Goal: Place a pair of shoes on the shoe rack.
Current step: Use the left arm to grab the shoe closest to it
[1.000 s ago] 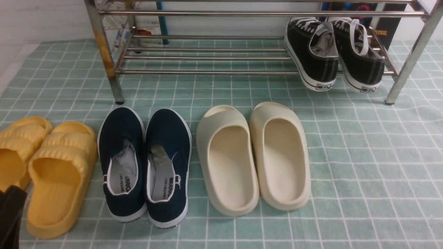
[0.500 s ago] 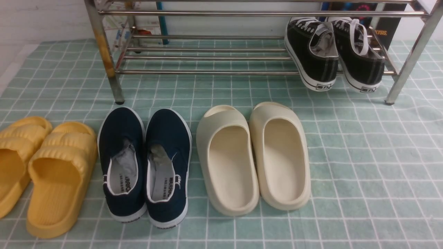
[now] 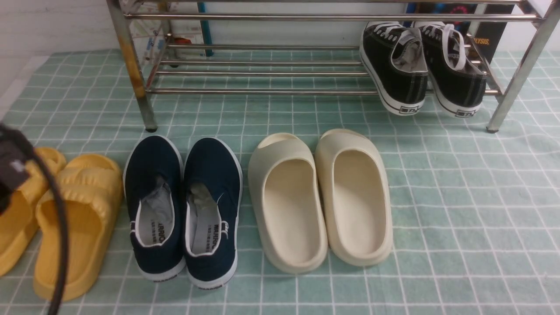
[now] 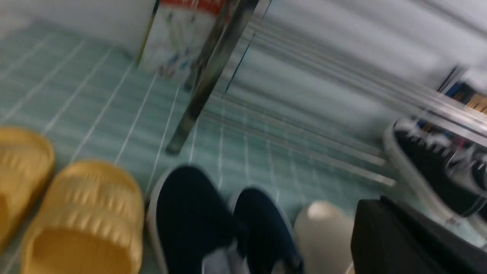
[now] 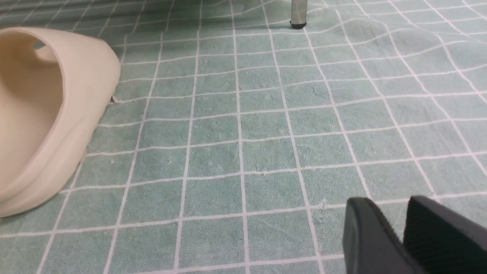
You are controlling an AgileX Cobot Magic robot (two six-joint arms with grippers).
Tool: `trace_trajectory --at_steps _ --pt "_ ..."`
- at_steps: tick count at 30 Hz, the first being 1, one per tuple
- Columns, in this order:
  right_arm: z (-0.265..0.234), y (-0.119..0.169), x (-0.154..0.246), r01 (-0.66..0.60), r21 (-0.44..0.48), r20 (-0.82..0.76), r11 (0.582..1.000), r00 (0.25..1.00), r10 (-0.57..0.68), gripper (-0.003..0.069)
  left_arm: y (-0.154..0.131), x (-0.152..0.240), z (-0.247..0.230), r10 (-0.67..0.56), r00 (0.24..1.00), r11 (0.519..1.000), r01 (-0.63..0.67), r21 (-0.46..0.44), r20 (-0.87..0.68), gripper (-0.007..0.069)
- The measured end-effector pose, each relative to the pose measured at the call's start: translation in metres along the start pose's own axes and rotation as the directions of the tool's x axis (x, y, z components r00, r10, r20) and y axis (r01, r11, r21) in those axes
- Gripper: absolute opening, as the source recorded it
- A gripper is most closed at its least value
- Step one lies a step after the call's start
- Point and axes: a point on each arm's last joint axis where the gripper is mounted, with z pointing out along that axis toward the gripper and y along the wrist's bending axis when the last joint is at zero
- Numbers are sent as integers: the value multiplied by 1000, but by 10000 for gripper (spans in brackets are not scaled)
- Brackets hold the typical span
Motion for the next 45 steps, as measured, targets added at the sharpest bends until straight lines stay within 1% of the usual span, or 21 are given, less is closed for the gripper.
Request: trace_trajectory --at_steps 4,6,8,12,15,19,24,28,29,30,31,32,34,35,37,39,41,42,43,44,45 --pt "0 0 0 0 0 0 1000 1000 0 200 -8 -2 31 3 961 998 -22 -66 -276 -13" --pt "0 0 0 0 0 0 1000 1000 0 203 -14 -3 50 30 896 995 -67 -69 -442 -13" --pt "0 0 0 0 0 0 1000 1000 0 205 -19 -7 66 41 843 994 -87 -61 -536 -13" --pt "0 0 0 0 0 0 1000 1000 0 212 -20 -8 98 23 784 992 -94 -82 -620 -13" --pt "0 0 0 0 0 0 1000 1000 0 216 -15 1 122 -28 756 989 -76 -131 -653 -13" --pt "0 0 0 0 0 0 1000 1000 0 216 -15 19 138 -18 716 973 -149 -178 -698 -13" --pt "0 0 0 0 0 0 1000 1000 0 217 -9 31 155 -23 741 921 -246 -303 -671 -4" --pt "0 0 0 0 0 0 1000 1000 0 219 -2 36 165 -36 757 894 -268 -360 -653 83" --pt "0 0 0 0 0 0 1000 1000 0 220 -1 37 167 -39 758 889 -271 -369 -651 116" --pt "0 0 0 0 0 0 1000 1000 0 223 1 41 173 -45 756 886 -272 -376 -653 188" --pt "0 0 0 0 0 0 1000 1000 0 223 2 42 173 -47 755 885 -272 -377 -654 197" --pt "0 0 0 0 0 0 1000 1000 0 226 3 46 178 -53 752 886 -269 -379 -658 258" --pt "0 0 0 0 0 0 1000 1000 0 229 5 51 184 -67 745 887 -260 -382 -663 325" --pt "0 0 0 0 0 0 1000 1000 0 230 6 57 189 -78 738 887 -256 -385 -670 350" --pt "0 0 0 0 0 0 1000 1000 0 232 8 60 192 -83 733 887 -254 -386 -675 361" --pt "0 0 0 0 0 0 1000 1000 0 234 12 69 200 -93 716 881 -265 -392 -692 337" --pt "0 0 0 0 0 0 1000 1000 0 234 15 74 204 -95 709 874 -277 -400 -699 244" --pt "0 0 0 0 0 0 1000 1000 0 234 15 74 204 -95 709 873 -278 -401 -699 244" --pt "0 0 0 0 0 0 1000 1000 0 234 17 74 205 -89 709 866 -292 -406 -700 132" --pt "0 0 0 0 0 0 1000 1000 0 235 18 74 205 -85 709 861 -301 -410 -700 66" --pt "0 0 0 0 0 0 1000 1000 0 235 18 74 205 -84 708 860 -304 -410 -701 55"
